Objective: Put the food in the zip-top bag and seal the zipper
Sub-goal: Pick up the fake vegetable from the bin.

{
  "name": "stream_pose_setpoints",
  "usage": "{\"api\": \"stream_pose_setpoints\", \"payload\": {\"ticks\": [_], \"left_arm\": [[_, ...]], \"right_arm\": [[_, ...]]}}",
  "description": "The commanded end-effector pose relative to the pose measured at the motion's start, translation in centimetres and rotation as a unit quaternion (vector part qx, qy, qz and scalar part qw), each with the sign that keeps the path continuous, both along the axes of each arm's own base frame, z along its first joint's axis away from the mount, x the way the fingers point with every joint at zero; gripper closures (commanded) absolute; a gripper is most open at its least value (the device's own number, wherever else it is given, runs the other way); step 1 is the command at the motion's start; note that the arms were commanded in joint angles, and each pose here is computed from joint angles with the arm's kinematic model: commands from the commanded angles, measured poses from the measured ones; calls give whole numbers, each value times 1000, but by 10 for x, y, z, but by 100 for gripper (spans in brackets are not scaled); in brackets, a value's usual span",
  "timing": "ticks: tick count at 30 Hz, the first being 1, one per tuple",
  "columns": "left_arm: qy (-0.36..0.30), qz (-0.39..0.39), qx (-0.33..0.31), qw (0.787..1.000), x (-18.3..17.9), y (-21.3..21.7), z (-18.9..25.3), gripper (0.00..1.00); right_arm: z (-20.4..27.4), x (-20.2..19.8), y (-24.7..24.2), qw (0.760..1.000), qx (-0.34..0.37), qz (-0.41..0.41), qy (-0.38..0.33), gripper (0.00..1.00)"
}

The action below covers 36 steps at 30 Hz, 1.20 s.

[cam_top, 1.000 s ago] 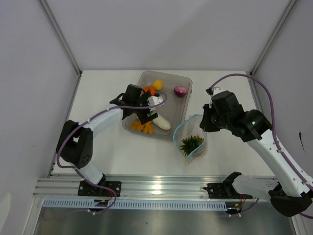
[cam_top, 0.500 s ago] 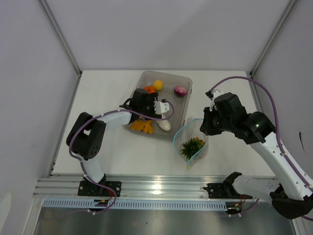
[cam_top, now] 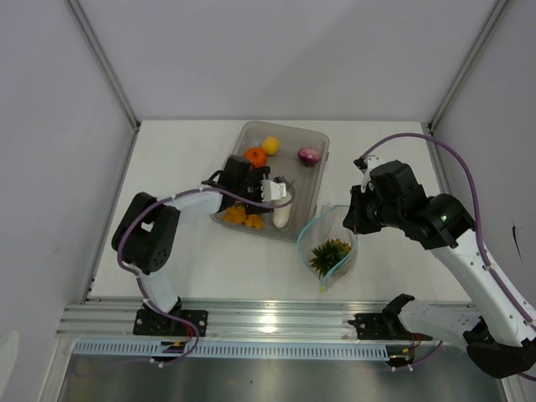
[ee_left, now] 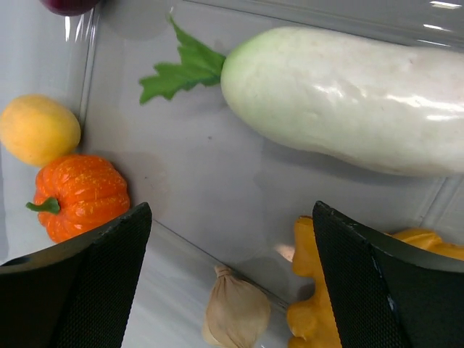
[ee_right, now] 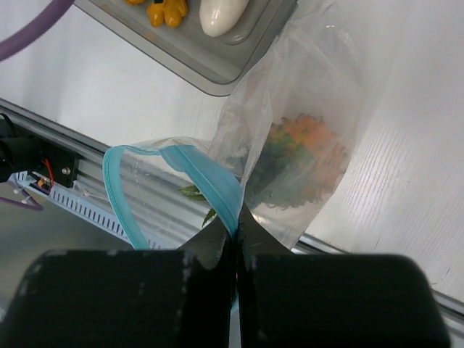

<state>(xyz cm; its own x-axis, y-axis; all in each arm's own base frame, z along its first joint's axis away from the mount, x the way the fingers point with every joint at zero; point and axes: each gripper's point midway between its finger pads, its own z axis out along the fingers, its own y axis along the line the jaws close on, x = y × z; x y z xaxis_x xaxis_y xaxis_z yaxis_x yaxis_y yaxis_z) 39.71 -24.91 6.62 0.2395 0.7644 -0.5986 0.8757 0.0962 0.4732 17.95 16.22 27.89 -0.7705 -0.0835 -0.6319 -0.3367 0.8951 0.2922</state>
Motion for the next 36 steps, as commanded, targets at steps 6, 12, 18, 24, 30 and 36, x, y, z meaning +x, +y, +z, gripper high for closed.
{"api": "stream_pose_setpoints", "payload": {"ticks": [6, 12, 18, 24, 30, 36], "left_arm": [[-111, -21, -16, 993, -4, -29, 22, 5], [-76, -4, -39, 996, -30, -45, 37, 8], [43, -42, -25, 998, -63, -59, 38, 8], [17, -70, -11, 997, -59, -61, 39, 3], [84, -117, -23, 989, -75, -70, 35, 3], [157, -116, -1, 981, -84, -53, 25, 3]], "right_arm": [[10, 3, 7, 1000, 23, 8, -14, 100], [11, 3, 9, 999, 34, 4, -16, 100], [14, 2, 14, 999, 47, 12, -17, 100], [16, -2, 12, 999, 49, 14, -18, 100], [17, -5, 8, 999, 46, 9, -15, 100], [13, -6, 7, 999, 46, 9, -13, 100]]}}
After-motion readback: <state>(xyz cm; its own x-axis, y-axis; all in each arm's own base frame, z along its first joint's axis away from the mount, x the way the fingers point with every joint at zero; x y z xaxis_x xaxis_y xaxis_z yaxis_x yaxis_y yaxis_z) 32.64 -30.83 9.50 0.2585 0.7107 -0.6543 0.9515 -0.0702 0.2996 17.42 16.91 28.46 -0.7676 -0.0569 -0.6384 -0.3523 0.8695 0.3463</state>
